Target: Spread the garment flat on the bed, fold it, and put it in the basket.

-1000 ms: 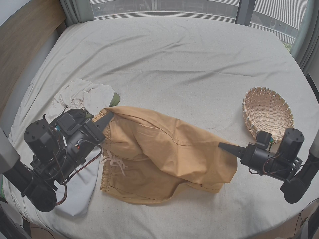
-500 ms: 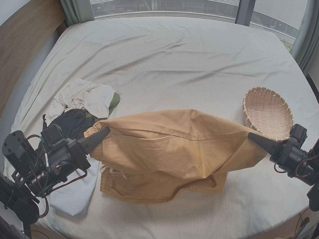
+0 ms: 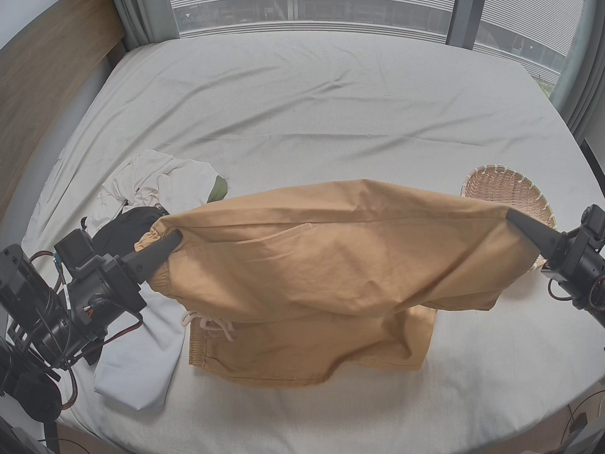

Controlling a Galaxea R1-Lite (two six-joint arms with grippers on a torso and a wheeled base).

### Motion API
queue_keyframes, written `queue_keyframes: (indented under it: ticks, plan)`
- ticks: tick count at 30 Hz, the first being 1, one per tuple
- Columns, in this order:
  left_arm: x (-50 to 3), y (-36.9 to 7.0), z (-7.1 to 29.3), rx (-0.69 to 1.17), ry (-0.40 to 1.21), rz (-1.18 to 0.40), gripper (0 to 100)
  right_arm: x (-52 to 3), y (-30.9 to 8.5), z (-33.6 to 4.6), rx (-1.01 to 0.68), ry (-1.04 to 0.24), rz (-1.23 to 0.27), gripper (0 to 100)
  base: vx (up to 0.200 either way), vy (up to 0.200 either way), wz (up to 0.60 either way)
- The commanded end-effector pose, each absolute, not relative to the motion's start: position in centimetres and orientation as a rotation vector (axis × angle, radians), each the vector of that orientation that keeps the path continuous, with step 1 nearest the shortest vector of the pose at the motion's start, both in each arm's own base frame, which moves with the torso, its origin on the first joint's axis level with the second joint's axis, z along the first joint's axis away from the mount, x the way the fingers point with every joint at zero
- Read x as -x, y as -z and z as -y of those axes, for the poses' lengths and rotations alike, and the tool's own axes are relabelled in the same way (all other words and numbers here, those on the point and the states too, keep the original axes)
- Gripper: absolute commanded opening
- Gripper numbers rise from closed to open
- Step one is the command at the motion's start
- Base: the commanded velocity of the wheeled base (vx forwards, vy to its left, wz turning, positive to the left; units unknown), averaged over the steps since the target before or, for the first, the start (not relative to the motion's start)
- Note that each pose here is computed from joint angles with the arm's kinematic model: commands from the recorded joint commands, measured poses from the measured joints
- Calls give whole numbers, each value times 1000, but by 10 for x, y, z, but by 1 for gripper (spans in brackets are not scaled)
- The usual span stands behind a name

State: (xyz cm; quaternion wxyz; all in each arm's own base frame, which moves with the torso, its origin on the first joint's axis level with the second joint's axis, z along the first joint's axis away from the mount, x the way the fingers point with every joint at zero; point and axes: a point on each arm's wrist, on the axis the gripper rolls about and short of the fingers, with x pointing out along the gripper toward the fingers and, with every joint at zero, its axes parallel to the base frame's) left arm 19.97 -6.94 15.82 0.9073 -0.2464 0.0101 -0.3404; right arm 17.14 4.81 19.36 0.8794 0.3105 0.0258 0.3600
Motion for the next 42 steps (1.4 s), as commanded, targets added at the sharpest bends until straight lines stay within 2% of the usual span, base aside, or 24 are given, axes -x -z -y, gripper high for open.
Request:
queue_keyframes:
  ticks: [1, 14, 22, 23, 26, 42]
  plan:
    - [-202, -160, 64, 512, 678, -7, 0, -172, -195, -45, -645, -736, -39, 0, 0, 0, 0]
    - [-209, -164, 53, 528, 627, 23, 0, -177, -195, -46, -640, -737, -44, 0, 0, 0, 0]
    - [-229, -180, 58, 578, 644, 78, 0, -207, -195, -49, -632, -717, -55, 0, 0, 0, 0]
    - [-242, -183, 60, 625, 612, 93, 0, -225, -191, -48, -624, -692, -64, 0, 0, 0, 0]
    - [-258, -175, 62, 640, 558, 83, 0, -241, -189, -50, -626, -685, -73, 0, 0, 0, 0]
    - [-315, -144, 75, 647, 495, 42, 0, -310, -176, -45, -629, -630, -68, 0, 0, 0, 0]
